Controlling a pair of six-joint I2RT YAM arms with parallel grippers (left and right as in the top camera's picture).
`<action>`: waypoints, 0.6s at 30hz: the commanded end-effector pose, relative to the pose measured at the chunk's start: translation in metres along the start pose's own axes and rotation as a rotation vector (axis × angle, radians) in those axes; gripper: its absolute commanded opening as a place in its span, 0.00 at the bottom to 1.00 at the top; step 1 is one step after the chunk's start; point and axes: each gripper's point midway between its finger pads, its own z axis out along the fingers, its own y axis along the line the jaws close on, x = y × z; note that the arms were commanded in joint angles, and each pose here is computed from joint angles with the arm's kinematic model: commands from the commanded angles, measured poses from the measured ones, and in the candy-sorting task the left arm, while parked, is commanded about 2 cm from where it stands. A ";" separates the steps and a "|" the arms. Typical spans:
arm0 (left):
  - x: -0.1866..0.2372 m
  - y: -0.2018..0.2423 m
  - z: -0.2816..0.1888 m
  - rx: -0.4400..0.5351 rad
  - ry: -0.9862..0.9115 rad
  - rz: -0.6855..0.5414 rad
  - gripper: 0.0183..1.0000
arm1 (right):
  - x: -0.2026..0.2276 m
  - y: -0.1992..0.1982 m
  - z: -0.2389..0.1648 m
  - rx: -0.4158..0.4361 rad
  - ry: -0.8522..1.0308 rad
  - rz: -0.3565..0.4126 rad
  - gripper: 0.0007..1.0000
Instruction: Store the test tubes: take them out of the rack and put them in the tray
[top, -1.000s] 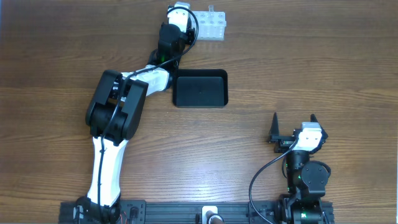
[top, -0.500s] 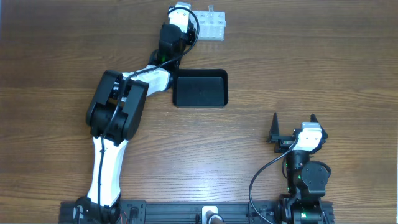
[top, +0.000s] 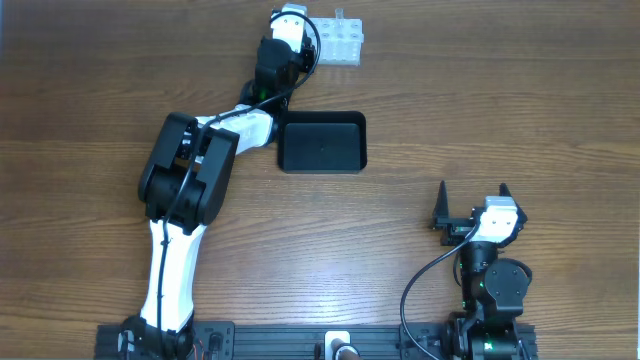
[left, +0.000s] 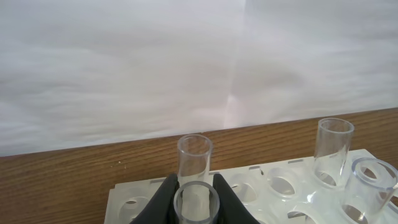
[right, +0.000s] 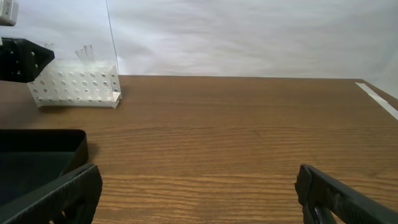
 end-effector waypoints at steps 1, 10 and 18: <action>0.005 0.000 0.003 0.001 0.004 0.012 0.02 | 0.002 0.002 0.000 -0.010 0.001 -0.002 0.99; -0.006 0.001 0.002 -0.004 -0.013 0.009 0.02 | 0.002 0.002 0.000 -0.010 0.001 -0.002 0.99; -0.022 0.004 -0.002 -0.019 -0.015 0.009 0.02 | 0.002 0.002 0.000 -0.010 0.001 -0.002 0.99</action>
